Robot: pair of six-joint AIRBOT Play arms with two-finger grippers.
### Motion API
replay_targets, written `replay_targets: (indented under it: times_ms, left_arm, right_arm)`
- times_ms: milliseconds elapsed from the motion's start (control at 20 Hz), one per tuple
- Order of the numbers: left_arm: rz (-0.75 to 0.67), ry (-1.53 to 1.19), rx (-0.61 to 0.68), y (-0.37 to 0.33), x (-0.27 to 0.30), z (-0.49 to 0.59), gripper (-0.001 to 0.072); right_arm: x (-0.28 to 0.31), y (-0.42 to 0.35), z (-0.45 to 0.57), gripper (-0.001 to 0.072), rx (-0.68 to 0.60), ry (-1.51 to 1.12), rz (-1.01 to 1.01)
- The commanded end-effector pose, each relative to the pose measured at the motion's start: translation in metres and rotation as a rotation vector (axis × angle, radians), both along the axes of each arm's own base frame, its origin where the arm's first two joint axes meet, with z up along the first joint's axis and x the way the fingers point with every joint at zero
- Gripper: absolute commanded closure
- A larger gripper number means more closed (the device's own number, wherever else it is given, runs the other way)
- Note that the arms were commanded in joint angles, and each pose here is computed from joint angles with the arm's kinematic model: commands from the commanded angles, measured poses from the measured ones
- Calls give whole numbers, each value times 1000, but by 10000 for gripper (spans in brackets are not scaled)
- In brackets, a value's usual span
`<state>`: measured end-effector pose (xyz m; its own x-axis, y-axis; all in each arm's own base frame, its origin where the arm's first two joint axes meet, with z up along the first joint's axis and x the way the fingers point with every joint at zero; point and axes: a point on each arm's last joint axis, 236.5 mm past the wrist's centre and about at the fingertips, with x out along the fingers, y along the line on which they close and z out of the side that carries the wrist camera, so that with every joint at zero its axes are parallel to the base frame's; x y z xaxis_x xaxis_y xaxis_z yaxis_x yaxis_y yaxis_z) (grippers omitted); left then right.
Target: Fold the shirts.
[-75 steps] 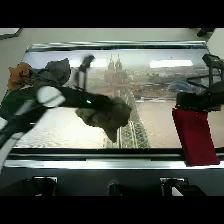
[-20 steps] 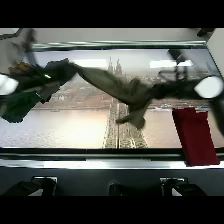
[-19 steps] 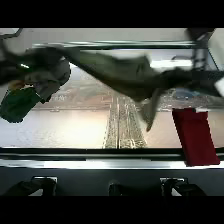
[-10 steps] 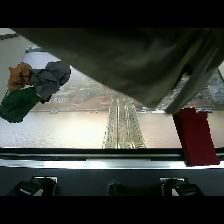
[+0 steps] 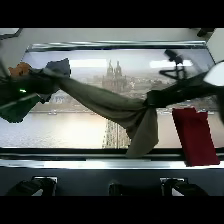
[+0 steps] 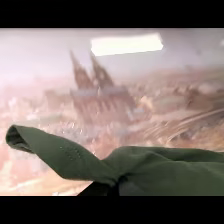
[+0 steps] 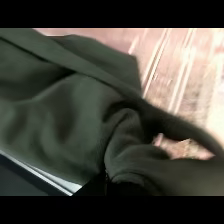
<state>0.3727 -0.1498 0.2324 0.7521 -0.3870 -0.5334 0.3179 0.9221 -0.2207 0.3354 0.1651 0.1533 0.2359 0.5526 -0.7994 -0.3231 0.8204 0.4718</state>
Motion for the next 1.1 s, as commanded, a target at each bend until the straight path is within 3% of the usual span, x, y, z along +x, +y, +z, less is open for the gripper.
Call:
replay_targets:
  times_ms: [0,150,250,300,350,400,550,650,750,850,1050]
  left_arm:
    - [59,241,46,-1,27,-130,678]
    - [125,365,17,-5,54,-196,677]
    - [168,454,-18,-3,58,-228,677]
    - [181,482,-46,-3,58,-235,677]
    - [192,486,-56,-1,60,-236,677]
    - [200,479,-57,5,62,-233,677]
    - [239,447,-72,27,66,-217,677]
    - [261,440,-80,40,65,-208,677]
    - [254,449,-67,43,62,-208,677]
    - [238,469,-53,41,57,-212,677]
    - [228,501,-43,39,50,-216,677]
  right_arm:
    - [43,46,-95,659,215,224,-49]
    - [72,72,-155,659,361,380,-127]
    - [73,75,-187,647,377,460,-152]
    - [73,70,-193,478,365,465,-149]
    - [72,65,-189,239,365,441,-111]
    - [72,55,-178,188,370,425,-82]
    - [84,-23,-129,176,287,322,-129]
    - [89,-116,-116,124,83,226,-291]
    - [52,-205,-131,31,-138,339,-475]
    - [8,-229,-165,25,-170,507,-535]
    - [-61,-194,-232,16,-102,753,-511]
